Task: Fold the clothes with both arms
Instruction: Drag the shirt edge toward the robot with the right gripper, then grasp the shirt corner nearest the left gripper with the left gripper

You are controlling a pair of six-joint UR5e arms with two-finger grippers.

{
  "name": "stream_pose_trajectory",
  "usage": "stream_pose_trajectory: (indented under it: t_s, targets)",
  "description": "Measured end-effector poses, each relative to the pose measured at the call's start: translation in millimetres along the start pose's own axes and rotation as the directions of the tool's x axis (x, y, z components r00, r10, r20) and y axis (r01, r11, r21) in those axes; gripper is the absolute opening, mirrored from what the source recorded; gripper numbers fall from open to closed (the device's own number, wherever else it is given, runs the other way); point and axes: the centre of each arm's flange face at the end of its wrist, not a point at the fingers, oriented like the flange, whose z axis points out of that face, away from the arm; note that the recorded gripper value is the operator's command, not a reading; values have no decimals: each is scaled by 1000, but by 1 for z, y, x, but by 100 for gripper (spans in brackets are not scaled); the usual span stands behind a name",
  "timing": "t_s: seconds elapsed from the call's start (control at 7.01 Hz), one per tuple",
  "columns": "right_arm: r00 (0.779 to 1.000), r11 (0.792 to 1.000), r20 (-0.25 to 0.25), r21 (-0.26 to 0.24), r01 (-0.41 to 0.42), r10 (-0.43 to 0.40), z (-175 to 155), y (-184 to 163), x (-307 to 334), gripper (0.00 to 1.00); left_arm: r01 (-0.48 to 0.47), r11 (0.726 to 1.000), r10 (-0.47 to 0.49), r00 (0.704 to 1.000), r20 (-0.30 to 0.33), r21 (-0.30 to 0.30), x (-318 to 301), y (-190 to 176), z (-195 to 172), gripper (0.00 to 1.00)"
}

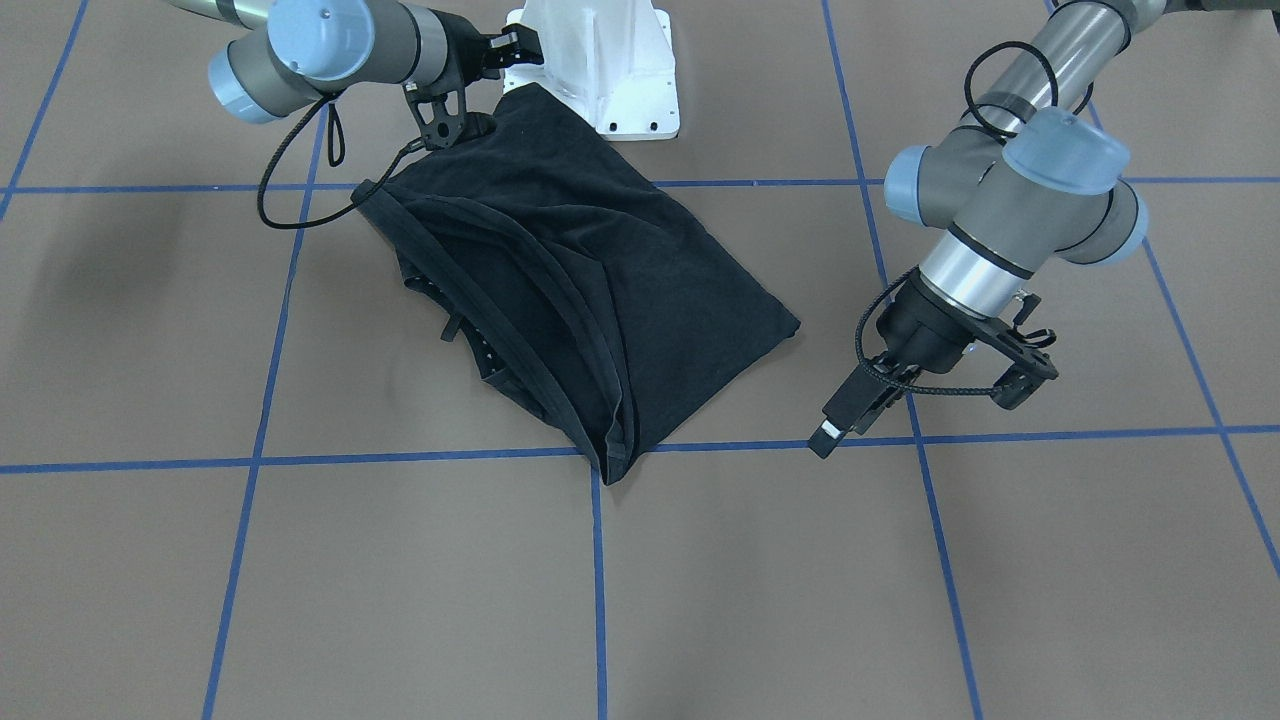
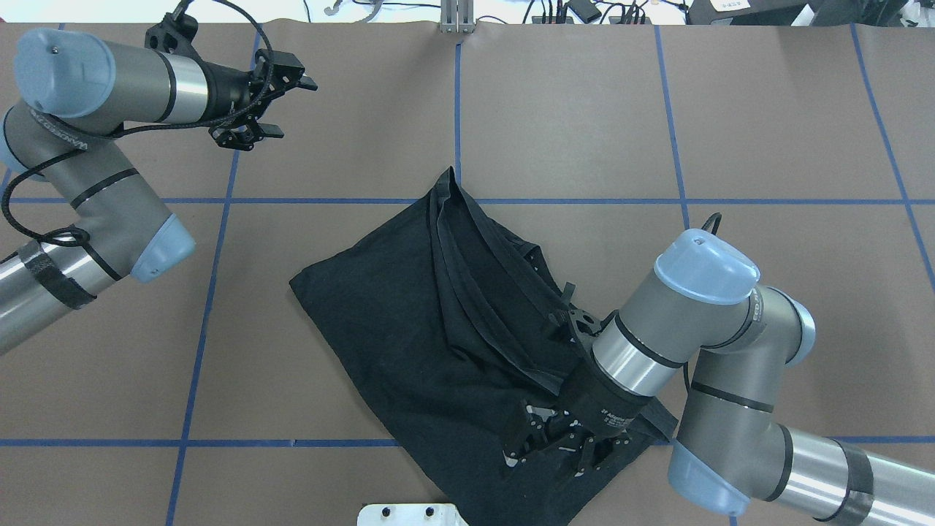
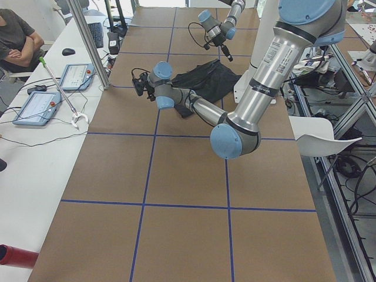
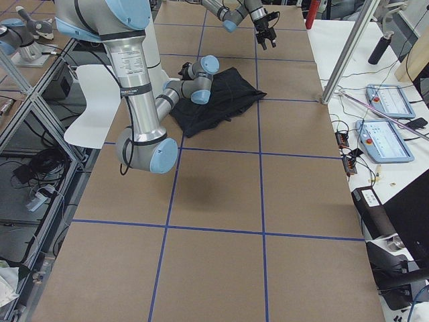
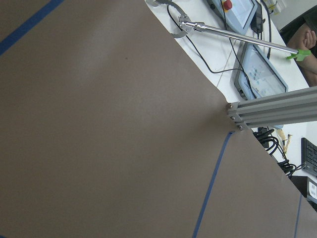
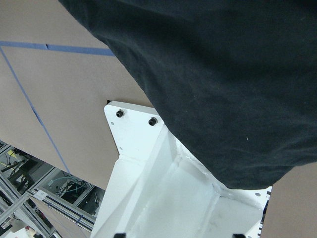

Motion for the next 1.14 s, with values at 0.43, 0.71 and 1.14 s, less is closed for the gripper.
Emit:
stream_pose_trajectory:
  t_s: [0.43,0.71,1.14]
  targets:
    - [999,986,46,167,-19,11,-82,-35,1,100,-61,996,68,992,104,-63,-66,43,-6,100]
    - [998,971,56,237,-32,19,-102,-46,4,100,-77,992,95,977,190,-98,-102,87,8,99]
    - [998,955,60,295,-40,23,-111,-53,5,100,-84,989,110,966,235,-119,-128,110,17,93]
